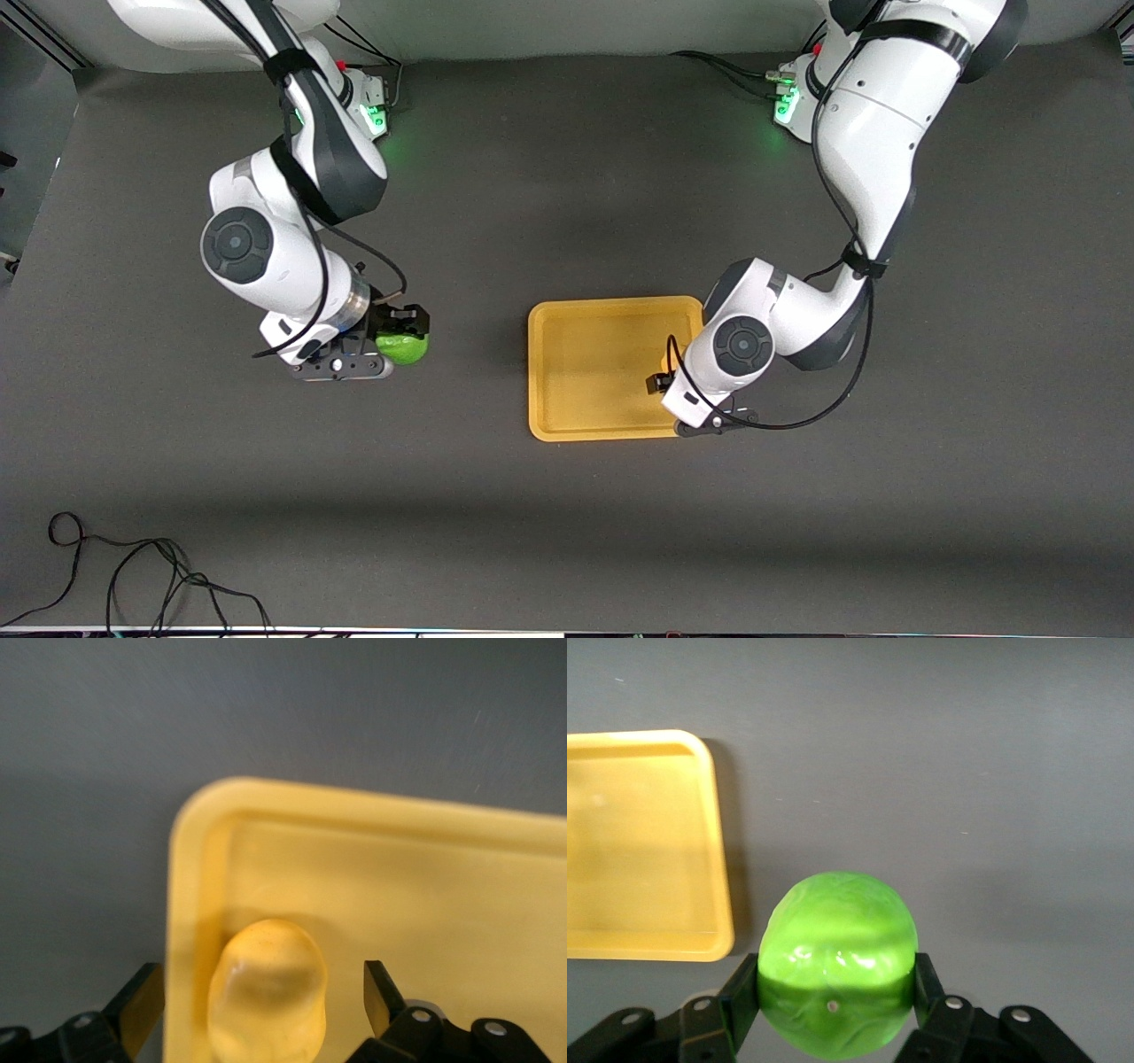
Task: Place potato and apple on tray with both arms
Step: 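Release the potato on the tray while the right gripper lifts the apple, then lower the green apple onto the tray while the left gripper withdraws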
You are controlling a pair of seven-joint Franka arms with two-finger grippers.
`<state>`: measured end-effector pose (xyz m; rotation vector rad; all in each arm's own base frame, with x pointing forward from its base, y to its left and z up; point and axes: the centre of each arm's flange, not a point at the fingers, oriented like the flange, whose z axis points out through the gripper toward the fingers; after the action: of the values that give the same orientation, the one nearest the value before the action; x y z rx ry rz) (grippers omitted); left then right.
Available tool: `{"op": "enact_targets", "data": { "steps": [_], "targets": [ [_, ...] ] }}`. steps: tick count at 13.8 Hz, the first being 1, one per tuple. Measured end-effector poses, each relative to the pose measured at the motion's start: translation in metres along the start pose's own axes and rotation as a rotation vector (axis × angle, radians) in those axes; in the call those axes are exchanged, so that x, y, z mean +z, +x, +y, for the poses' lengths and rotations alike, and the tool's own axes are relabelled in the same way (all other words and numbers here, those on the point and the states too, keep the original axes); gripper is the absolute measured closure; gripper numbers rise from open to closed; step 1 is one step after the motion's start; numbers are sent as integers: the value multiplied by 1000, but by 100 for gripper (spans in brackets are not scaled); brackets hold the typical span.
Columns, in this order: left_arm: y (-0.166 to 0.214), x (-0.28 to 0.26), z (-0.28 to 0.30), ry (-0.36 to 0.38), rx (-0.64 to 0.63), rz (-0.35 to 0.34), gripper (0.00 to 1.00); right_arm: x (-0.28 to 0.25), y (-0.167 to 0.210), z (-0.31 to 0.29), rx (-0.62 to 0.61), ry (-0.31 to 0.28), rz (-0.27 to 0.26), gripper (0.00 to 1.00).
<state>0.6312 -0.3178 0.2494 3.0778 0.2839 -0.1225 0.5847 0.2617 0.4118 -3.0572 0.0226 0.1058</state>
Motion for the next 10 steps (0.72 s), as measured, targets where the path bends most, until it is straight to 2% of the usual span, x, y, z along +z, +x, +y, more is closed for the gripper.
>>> {"op": "enact_targets", "data": {
  "steps": [3, 5, 8, 10],
  "targets": [
    [30, -93, -46, 7, -52, 48, 0, 5, -2, -59, -2, 15, 14, 27],
    [41, -151, -82, 18, -36, 69, 0, 17, 0, -98, -15, 24, 19, 27],
    [52, -201, -131, 34, -5, 81, 0, 49, 8, -149, -42, 39, 23, 27],
    [53, -229, -159, 43, 21, 92, 0, 75, 10, -193, -48, 67, 47, 27]
  ]
}}
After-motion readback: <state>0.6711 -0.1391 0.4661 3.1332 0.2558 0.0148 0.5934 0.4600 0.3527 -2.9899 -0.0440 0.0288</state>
